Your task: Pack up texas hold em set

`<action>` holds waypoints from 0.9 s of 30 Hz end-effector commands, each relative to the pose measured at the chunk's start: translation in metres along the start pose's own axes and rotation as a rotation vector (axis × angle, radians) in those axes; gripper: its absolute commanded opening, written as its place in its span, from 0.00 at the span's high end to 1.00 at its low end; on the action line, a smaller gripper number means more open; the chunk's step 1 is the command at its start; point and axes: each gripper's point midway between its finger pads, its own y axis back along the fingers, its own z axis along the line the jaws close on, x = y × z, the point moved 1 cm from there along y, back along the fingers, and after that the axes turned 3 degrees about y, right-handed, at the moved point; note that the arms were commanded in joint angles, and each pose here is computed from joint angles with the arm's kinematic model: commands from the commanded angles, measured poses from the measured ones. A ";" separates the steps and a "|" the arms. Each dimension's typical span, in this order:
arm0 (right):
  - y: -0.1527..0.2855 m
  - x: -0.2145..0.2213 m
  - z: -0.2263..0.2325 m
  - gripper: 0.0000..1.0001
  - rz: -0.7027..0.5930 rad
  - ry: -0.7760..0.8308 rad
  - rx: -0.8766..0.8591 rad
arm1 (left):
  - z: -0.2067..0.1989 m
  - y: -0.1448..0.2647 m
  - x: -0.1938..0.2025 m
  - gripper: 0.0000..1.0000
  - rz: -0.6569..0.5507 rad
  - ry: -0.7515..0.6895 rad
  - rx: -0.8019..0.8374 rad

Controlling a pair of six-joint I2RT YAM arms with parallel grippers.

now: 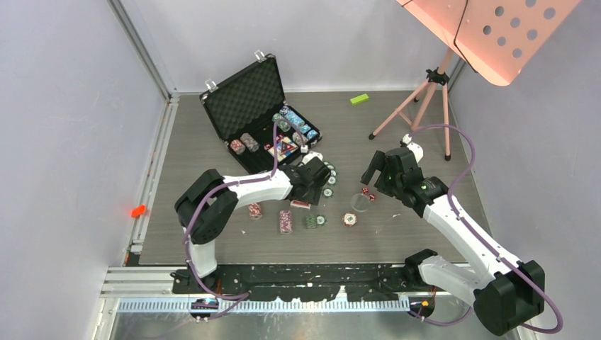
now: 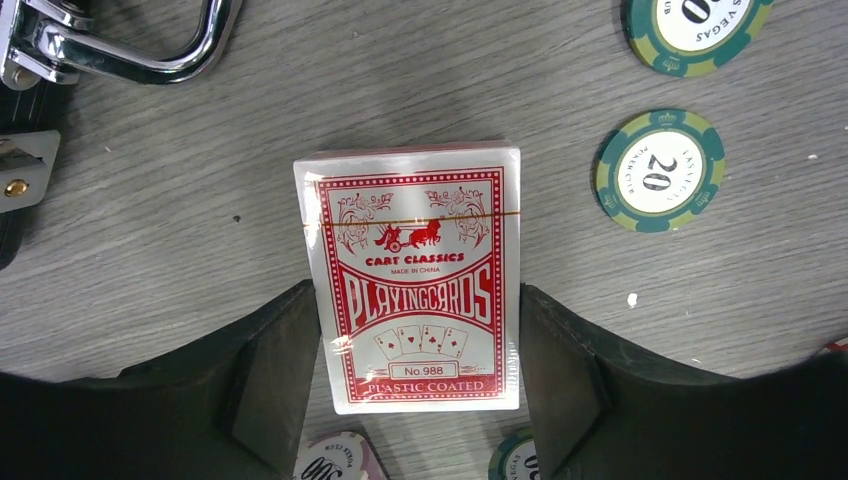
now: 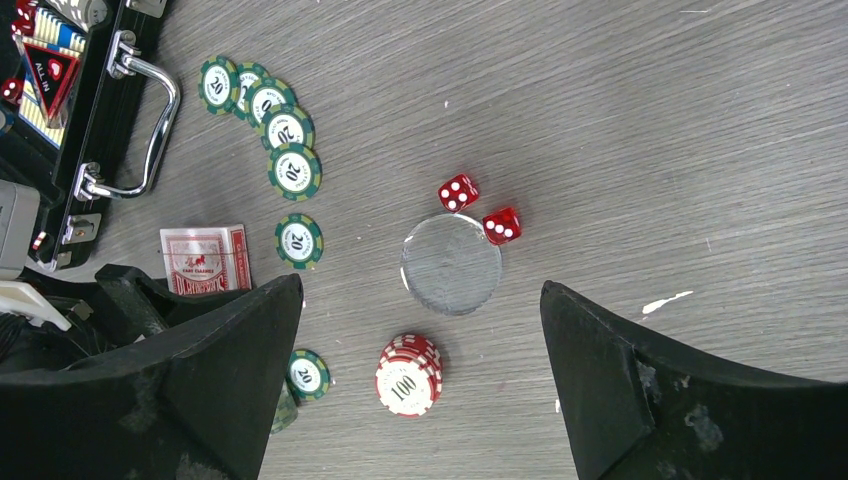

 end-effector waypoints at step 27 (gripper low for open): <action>0.006 -0.008 0.017 0.06 -0.009 0.007 -0.086 | 0.067 0.065 -0.134 0.79 -0.304 -0.181 -0.003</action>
